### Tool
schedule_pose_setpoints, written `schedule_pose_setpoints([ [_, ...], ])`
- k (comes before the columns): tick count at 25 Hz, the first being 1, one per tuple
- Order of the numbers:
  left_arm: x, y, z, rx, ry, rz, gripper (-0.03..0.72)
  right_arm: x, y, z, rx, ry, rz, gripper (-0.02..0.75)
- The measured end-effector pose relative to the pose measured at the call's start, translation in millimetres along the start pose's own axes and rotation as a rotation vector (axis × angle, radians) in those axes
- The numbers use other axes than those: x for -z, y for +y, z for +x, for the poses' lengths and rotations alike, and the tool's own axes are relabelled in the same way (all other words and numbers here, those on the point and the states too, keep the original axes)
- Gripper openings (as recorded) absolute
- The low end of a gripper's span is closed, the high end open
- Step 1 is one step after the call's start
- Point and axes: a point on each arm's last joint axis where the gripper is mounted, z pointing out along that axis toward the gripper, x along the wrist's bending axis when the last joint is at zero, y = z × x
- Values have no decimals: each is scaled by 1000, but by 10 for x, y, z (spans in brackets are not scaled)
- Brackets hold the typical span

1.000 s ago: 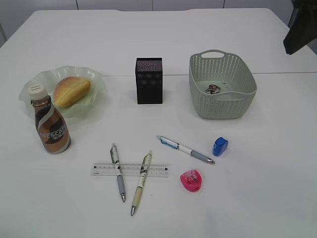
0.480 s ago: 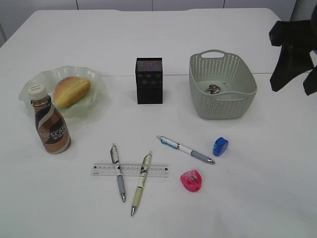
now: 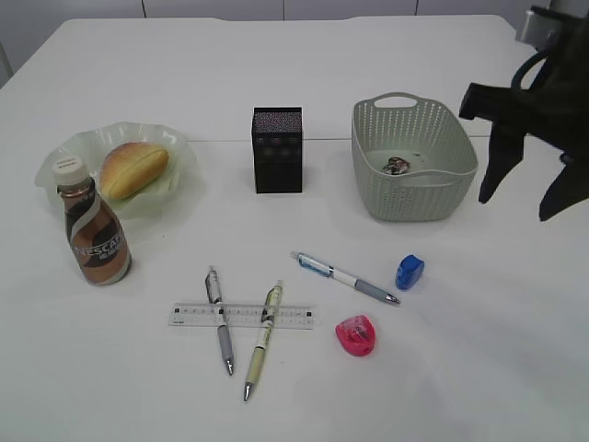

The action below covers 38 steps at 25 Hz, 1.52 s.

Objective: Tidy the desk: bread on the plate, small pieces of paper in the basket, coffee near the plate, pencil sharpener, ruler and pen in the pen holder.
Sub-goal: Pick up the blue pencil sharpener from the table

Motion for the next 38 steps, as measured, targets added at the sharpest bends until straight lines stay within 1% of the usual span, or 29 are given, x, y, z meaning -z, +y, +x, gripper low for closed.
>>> schedule_pose_setpoints([
  [3,0,0,-3,1,-4,0,497,-269,98,50,-111,-33,32,417],
  [5,0,-1,-6,2,-6,1,497,-425,149,110,-163,-35,28,417],
  [9,0,-1,-8,3,-8,1,497,-714,190,246,-216,-53,16,417],
  [14,0,-2,-17,7,-19,2,497,-994,259,321,-261,-119,-18,417],
  [21,0,-2,-20,8,-22,2,497,-1172,455,435,-320,-109,-65,417],
  [26,0,-2,-21,8,-23,2,497,-1270,502,466,-377,-102,-73,414],
  [32,0,-2,-21,8,-23,2,497,-1527,494,451,-391,-147,-24,405],
  [38,0,-2,-18,7,-19,2,497,-1630,479,456,-408,-151,6,405],
])
